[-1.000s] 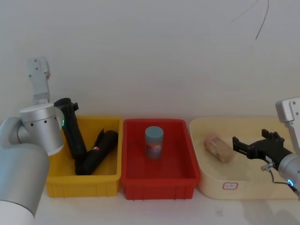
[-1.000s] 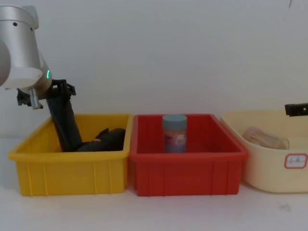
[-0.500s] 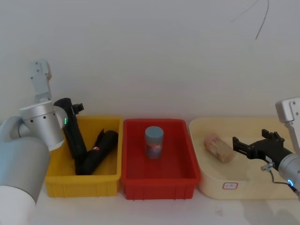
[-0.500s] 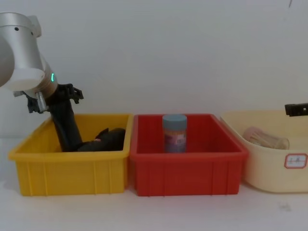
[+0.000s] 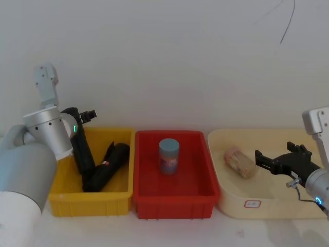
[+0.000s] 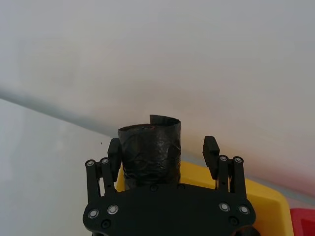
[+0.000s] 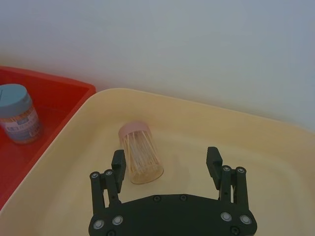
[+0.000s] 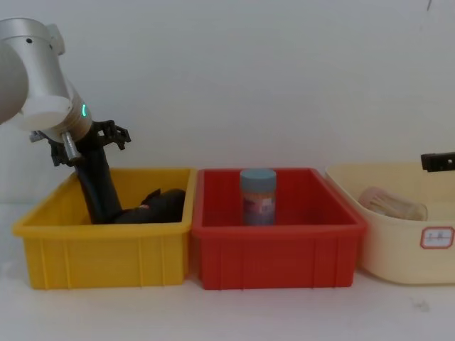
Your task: Pick up the garbage bag with the one hand and transfer it to the other hand.
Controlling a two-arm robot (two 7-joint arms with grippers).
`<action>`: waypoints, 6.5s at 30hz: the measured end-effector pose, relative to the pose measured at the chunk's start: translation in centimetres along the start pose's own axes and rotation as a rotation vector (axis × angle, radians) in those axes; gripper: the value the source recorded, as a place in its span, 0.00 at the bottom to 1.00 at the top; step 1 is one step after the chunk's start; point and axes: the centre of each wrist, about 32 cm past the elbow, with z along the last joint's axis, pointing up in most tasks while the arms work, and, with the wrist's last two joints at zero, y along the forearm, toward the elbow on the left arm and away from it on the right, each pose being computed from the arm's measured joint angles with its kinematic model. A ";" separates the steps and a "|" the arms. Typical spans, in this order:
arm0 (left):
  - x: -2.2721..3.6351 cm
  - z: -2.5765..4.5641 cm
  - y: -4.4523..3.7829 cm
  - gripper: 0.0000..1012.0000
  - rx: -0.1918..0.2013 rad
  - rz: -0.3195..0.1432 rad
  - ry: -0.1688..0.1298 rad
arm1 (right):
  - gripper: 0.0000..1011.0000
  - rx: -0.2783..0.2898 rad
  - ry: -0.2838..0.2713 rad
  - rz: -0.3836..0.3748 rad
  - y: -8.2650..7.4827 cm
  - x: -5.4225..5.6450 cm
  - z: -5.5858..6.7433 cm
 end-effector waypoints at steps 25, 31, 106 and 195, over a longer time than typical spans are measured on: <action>-0.20 0.54 -0.18 0.56 -0.009 -0.001 0.016 | 0.99 0.000 0.000 0.000 0.0 0.0 0.0; -0.23 0.56 -0.19 0.53 -0.009 -0.001 0.017 | 0.99 0.000 0.000 0.000 0.0 0.0 0.0; -0.24 4.59 1.92 0.53 -0.045 -0.239 0.075 | 0.99 0.000 0.000 0.000 0.0 0.0 0.0; -4.74 5.70 2.60 0.53 -0.220 -1.005 -0.260 | 0.99 0.180 0.138 0.521 6.3 3.9 6.3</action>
